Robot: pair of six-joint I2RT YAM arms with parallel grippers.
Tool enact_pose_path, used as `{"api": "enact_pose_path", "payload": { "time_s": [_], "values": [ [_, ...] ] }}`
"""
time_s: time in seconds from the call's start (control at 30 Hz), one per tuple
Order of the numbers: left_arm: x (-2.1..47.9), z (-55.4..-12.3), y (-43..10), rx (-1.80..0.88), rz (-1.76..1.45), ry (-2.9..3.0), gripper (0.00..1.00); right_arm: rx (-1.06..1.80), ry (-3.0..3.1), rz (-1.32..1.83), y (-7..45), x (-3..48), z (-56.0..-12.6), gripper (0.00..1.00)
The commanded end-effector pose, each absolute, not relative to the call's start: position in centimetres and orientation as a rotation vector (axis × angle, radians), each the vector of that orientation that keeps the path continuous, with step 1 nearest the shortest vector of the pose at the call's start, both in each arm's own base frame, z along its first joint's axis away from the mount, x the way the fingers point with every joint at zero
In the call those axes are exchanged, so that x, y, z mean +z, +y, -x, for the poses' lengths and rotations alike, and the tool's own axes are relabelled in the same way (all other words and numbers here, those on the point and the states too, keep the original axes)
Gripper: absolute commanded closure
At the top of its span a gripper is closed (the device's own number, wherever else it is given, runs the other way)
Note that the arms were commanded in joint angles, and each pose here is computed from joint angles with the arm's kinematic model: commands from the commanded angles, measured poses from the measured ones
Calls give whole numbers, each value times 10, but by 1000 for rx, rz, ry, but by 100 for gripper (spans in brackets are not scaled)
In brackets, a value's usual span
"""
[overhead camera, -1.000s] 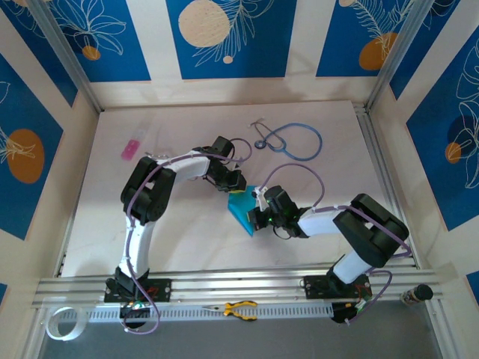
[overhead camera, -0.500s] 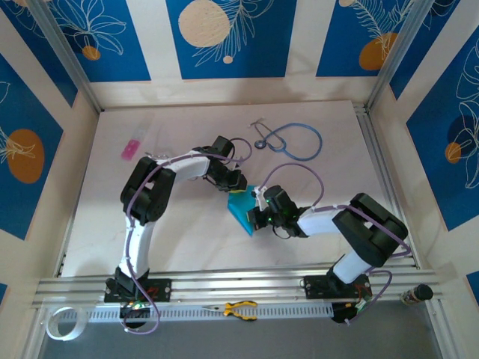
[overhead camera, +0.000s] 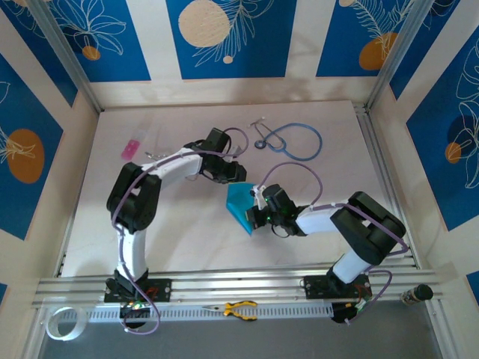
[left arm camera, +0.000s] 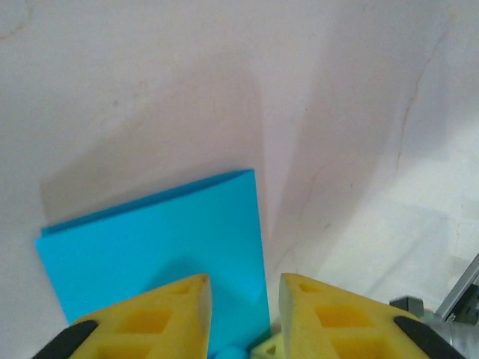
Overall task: Fold a paper plane with a square sheet of paper (pick it up from the middle)
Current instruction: Third fold the triangle at the center of the table.
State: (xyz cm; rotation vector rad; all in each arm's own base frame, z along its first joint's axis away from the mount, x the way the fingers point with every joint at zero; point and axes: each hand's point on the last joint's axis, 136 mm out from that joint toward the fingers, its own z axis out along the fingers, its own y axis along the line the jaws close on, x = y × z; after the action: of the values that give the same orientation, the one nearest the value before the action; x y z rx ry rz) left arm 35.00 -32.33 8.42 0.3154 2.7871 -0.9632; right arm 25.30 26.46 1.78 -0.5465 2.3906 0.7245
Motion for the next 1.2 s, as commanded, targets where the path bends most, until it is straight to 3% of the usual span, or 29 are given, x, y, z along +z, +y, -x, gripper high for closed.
{"api": "enact_pose_path", "payload": {
  "time_s": [0.0, 0.2, 0.4, 1.17],
  "values": [
    [94, -336, -316, -974, -250, 2772, 78, 713, 2449, 576, 262, 5, -245, 95],
    [103, -312, -315, -1195, -65, 2683, 100, 709, 2449, 574, 262, 4, -246, 95],
    [94, -289, -316, -1363, 99, 2615, 100, 705, 2453, 571, 262, 3, -245, 95],
    [44, -263, -321, -1369, 185, 2686, 100, 697, 2464, 569, 261, 1, -245, 95]
  ]
}}
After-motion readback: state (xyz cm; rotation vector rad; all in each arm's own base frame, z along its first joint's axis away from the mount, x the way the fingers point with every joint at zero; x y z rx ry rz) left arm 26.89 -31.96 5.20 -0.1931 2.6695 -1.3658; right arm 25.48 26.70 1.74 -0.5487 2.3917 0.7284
